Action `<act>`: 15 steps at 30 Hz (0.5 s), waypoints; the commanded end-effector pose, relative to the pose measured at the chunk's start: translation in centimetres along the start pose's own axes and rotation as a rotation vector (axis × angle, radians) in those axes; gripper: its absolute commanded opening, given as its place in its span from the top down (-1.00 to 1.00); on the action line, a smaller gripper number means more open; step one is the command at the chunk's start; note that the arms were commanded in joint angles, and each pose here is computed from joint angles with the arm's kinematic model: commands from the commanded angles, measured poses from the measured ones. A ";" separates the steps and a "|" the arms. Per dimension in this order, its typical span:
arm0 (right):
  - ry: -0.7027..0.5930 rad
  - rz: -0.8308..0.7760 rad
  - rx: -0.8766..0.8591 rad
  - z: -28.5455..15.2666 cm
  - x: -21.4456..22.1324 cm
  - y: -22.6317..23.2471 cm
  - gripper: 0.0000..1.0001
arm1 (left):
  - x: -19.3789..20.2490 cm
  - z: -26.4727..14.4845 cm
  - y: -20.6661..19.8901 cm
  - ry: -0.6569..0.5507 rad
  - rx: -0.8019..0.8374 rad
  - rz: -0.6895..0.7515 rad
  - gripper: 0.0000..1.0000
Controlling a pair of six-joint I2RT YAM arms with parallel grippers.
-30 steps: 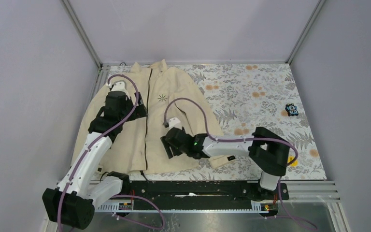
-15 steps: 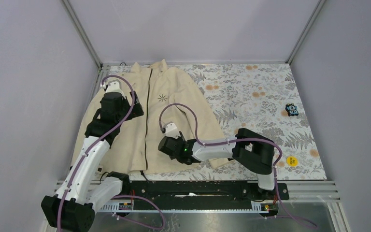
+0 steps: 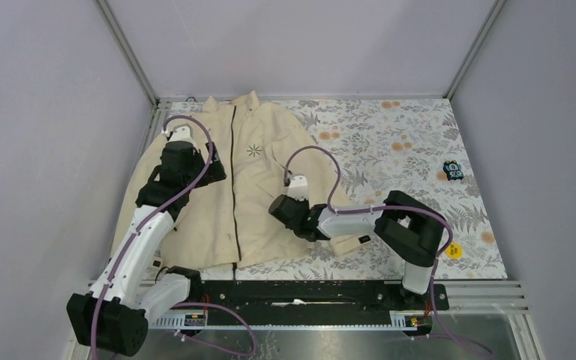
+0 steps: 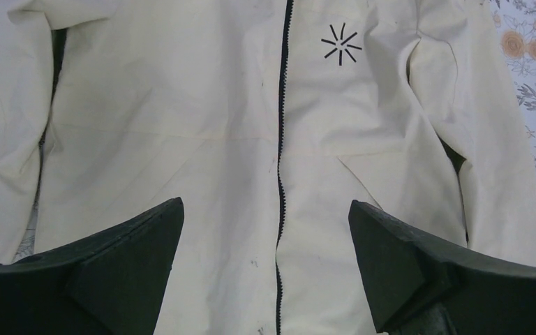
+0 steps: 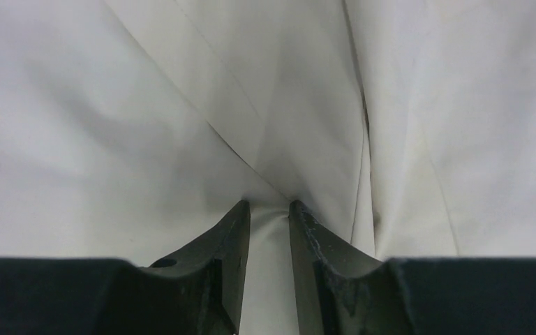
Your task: Zip up the jacket
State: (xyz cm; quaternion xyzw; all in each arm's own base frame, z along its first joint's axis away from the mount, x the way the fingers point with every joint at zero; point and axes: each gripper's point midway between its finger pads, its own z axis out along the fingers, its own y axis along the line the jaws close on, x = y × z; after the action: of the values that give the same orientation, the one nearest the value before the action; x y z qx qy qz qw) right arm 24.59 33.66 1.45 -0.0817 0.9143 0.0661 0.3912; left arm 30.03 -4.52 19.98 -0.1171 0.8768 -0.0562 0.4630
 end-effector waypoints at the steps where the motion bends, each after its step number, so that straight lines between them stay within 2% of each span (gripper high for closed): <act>1: -0.035 0.053 0.033 -0.7 -0.9 -2.2 0.26 | 0.8 0.4 -1.3 0.035 0.062 -0.038 -0.98; 4: -0.024 0.003 -0.004 -1.2 -1.4 -2.2 0.12 | 2.2 0.3 -2.0 0.099 0.095 -0.078 -0.98; 9: -0.032 -0.161 -0.304 -5.0 -3.2 3.7 -0.26 | 7.2 0.8 -2.9 0.314 0.137 -0.124 -0.98; 12: -0.052 -0.151 -0.411 -6.5 -3.5 6.1 -0.45 | 10.5 1.8 -2.3 0.446 0.090 -0.118 -0.98; 15: -0.013 -0.081 -0.485 -6.6 -3.0 8.8 -0.49 | 12.1 2.4 -1.7 0.533 0.015 -0.093 -0.98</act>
State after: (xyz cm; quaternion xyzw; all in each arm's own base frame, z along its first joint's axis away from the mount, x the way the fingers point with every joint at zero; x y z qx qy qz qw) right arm 21.50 36.67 5.92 -0.1981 0.8878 0.1786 0.3751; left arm 27.15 -8.60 11.54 -0.1284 0.9428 -0.1241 0.2814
